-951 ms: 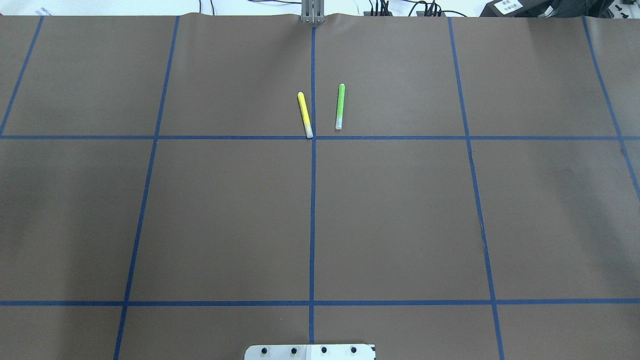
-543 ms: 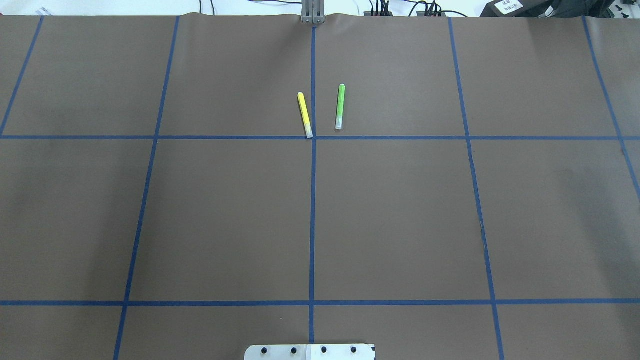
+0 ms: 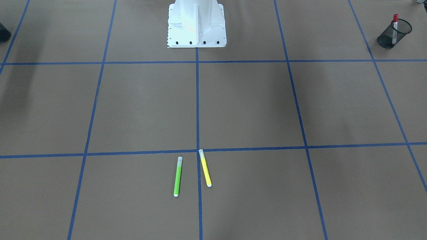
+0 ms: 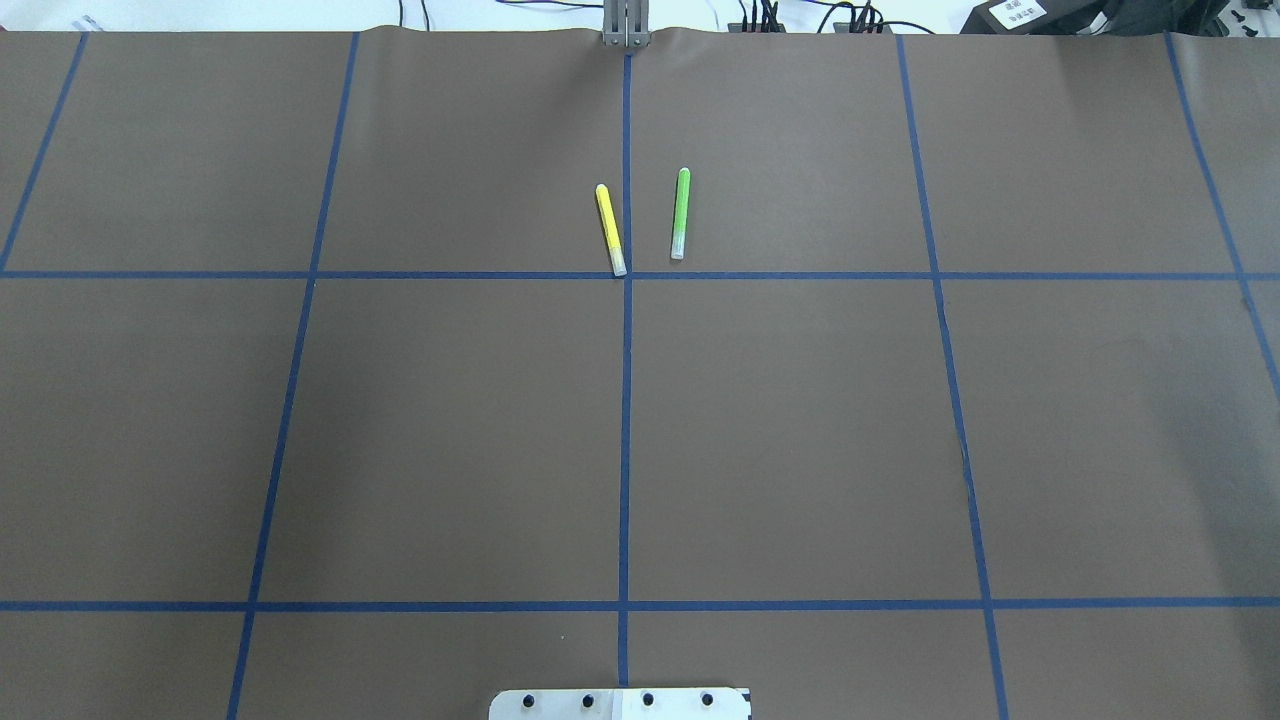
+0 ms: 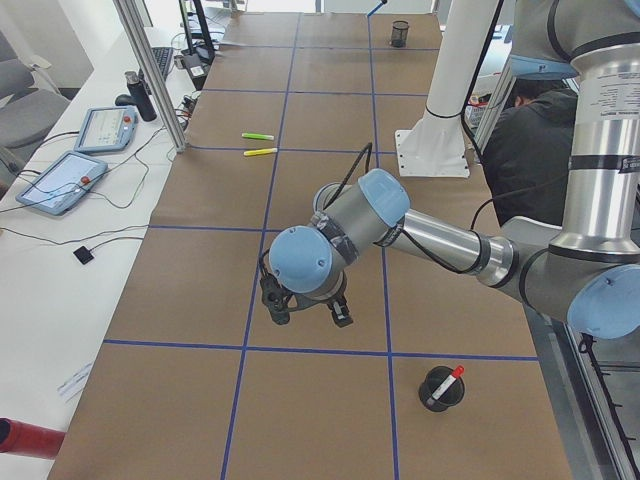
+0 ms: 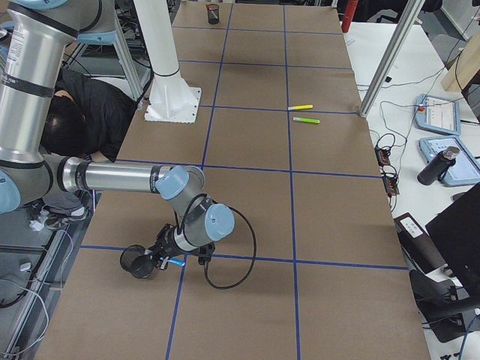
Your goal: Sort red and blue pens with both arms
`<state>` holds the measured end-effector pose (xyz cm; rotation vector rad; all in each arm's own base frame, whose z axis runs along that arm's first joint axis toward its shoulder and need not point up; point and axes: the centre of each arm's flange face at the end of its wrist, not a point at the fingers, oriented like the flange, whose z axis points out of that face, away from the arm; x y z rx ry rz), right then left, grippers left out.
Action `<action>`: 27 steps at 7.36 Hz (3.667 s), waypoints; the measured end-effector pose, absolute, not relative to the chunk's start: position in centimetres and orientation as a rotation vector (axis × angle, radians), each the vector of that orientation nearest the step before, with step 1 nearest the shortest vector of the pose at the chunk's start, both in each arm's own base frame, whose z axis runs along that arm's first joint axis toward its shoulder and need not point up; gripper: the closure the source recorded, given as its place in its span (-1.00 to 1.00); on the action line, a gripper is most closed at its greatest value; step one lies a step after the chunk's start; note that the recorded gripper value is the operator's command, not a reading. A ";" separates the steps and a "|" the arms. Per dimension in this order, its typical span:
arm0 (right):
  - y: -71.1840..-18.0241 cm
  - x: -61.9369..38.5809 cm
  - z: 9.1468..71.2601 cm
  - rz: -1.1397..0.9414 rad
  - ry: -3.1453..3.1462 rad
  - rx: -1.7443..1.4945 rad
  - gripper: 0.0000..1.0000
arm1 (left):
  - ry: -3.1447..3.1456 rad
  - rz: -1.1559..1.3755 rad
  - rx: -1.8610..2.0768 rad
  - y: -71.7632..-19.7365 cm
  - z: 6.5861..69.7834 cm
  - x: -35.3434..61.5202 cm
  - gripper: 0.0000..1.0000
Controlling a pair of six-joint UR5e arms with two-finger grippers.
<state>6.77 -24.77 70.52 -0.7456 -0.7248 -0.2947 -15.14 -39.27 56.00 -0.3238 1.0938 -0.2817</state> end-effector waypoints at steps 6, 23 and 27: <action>-16.1 8.4 72.2 -0.256 -0.905 -0.979 1.00 | 1.060 -0.274 -0.223 -40.3 52.8 -14.9 -1.00; -39.1 8.4 67.8 0.085 -0.607 -0.511 -0.99 | 0.834 -0.034 -0.023 -45.0 49.8 -10.9 -1.00; -52.2 3.0 56.0 -0.011 -0.687 -0.172 -1.00 | 0.789 0.166 0.108 -50.4 55.2 -4.0 -1.00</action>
